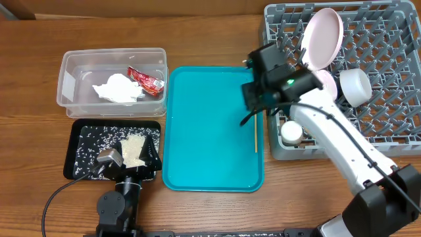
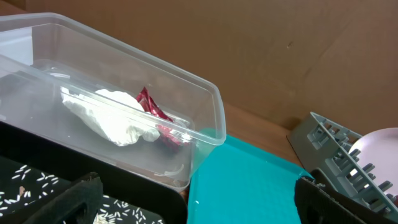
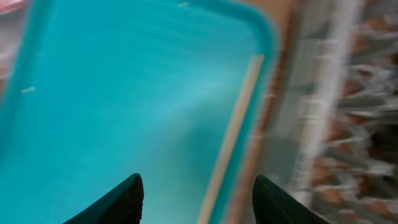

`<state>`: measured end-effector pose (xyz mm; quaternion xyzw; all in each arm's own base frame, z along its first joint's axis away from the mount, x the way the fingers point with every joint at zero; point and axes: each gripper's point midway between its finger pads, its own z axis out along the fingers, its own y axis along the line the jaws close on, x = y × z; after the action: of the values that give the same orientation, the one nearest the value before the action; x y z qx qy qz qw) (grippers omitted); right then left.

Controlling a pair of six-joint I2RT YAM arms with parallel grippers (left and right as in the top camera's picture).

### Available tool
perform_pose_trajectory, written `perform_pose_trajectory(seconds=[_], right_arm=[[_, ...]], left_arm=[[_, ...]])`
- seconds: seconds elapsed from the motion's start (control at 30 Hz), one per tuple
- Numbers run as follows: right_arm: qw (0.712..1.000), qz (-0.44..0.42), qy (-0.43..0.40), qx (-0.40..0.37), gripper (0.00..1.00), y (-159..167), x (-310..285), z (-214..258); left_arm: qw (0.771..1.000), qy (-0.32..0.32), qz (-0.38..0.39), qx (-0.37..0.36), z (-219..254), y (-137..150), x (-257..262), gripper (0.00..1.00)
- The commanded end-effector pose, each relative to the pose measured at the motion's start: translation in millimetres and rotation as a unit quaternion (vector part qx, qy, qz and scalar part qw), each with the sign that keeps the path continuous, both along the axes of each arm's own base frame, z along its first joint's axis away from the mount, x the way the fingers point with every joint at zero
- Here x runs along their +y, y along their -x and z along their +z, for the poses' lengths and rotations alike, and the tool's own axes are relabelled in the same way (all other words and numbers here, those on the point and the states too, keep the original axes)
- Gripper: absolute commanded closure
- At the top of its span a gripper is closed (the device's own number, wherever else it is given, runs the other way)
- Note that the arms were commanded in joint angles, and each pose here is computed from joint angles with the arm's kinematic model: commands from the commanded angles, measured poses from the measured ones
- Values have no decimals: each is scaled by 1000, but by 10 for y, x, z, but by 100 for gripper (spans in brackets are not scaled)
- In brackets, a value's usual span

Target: Sort waste into correct bins and load items into the dishwasher

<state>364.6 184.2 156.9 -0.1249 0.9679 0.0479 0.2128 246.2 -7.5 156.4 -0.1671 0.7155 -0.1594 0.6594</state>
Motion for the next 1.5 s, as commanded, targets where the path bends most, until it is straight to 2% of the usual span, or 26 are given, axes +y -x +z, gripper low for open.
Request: perform_pose_trajectory(seconds=[0.0,0.3,0.4,0.53,0.67,0.7,0.73,0.8,0.9,1.0,1.03,1.17,1.27,1.47], right_arm=[[999,-39,1,38,43,146,152,-308],[983,-133,122,44,45,107,-151,-1169],[979,-133,142,53,45,86,-179,-1383],[980,-122,126,95,67,189,-86,-1608],[979,-110,114,127,76,300,3,-1748],[979,-109,116,129,87,310,-2,-1749],[979,-109,117,128,95,306,-5,-1719],[980,-109,112,124,96,278,17,-1588],[989,-82,88,82,96,127,119,-1035],[997,-56,54,17,96,-24,184,-437],[996,-61,48,-34,96,-130,104,-77],[985,-95,70,-124,96,-356,-289,434],[983,-98,78,-132,96,-489,-523,463],[989,-96,77,-83,96,-683,-798,10]], left_arm=[[1000,6,3,-5,14,2,18,0],[1000,6,3,-5,14,2,18,0],[1000,6,3,-5,14,2,18,0],[1000,6,3,-5,14,2,18,0],[1000,6,3,-5,15,2,18,0],[1000,6,3,-5,14,2,18,0],[1000,6,3,-5,14,2,17,0],[1000,6,3,-5,15,2,18,0],[1000,6,3,-5,14,2,18,0],[1000,6,3,-5,14,2,18,0],[1000,6,3,-5,14,2,18,0],[1000,6,3,-5,14,2,18,0],[1000,6,3,-5,14,2,18,0],[1000,6,3,-5,14,2,18,0]])
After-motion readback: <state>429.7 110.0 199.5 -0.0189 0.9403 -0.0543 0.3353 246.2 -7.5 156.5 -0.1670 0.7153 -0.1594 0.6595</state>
